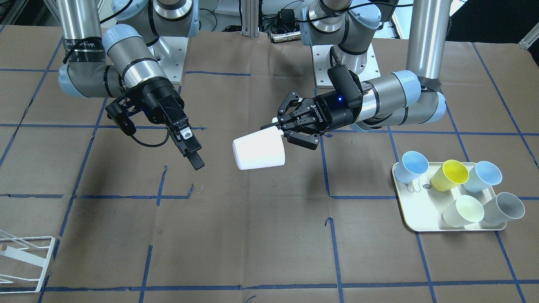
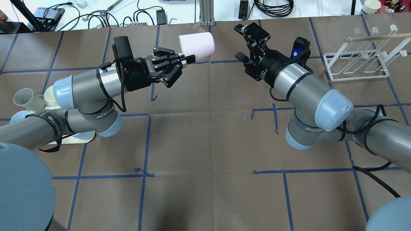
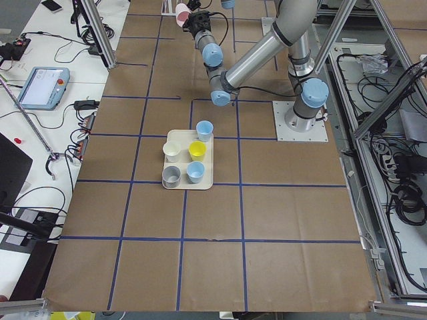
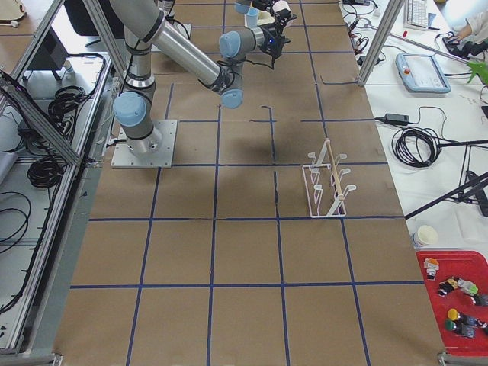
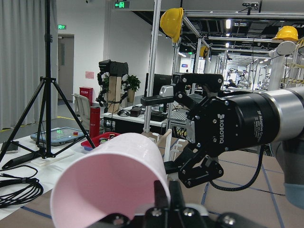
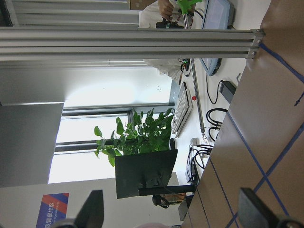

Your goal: Transfer IKEA cup to right arm and place on rack

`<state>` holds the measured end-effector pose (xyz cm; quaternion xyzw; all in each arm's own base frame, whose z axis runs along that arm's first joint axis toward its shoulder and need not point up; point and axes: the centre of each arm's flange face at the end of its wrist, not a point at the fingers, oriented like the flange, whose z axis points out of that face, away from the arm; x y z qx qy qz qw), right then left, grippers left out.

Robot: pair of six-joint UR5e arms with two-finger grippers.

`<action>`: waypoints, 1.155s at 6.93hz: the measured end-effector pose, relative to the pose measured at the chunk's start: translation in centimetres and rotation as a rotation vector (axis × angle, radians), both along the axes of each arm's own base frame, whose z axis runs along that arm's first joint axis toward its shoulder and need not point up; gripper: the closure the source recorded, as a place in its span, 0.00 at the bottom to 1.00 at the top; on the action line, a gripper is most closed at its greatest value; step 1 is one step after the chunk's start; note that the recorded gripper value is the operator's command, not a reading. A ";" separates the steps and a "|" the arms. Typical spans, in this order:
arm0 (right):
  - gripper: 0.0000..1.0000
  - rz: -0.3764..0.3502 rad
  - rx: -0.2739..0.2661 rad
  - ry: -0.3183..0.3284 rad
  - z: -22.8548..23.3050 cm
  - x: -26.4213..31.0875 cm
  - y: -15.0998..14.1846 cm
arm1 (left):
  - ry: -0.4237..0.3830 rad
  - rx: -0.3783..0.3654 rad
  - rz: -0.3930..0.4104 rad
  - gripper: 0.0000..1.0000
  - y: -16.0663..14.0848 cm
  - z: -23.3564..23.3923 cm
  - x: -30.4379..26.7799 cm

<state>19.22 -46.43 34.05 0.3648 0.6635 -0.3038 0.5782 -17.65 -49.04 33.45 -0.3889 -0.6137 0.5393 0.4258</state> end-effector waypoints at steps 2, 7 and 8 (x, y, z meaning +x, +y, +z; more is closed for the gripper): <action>0.00 -0.098 -0.014 -0.028 -0.1 0.0 1.2 | -0.012 0.009 0.019 0.99 0.1 -0.2 -1.7; 0.00 -0.124 0.002 -0.054 -0.5 3.3 2.1 | -0.020 0.009 0.031 0.97 0.2 -0.2 -2.7; 0.00 -0.115 0.008 -0.053 -0.8 3.9 2.0 | -0.019 0.009 0.031 0.97 0.2 -0.1 -2.7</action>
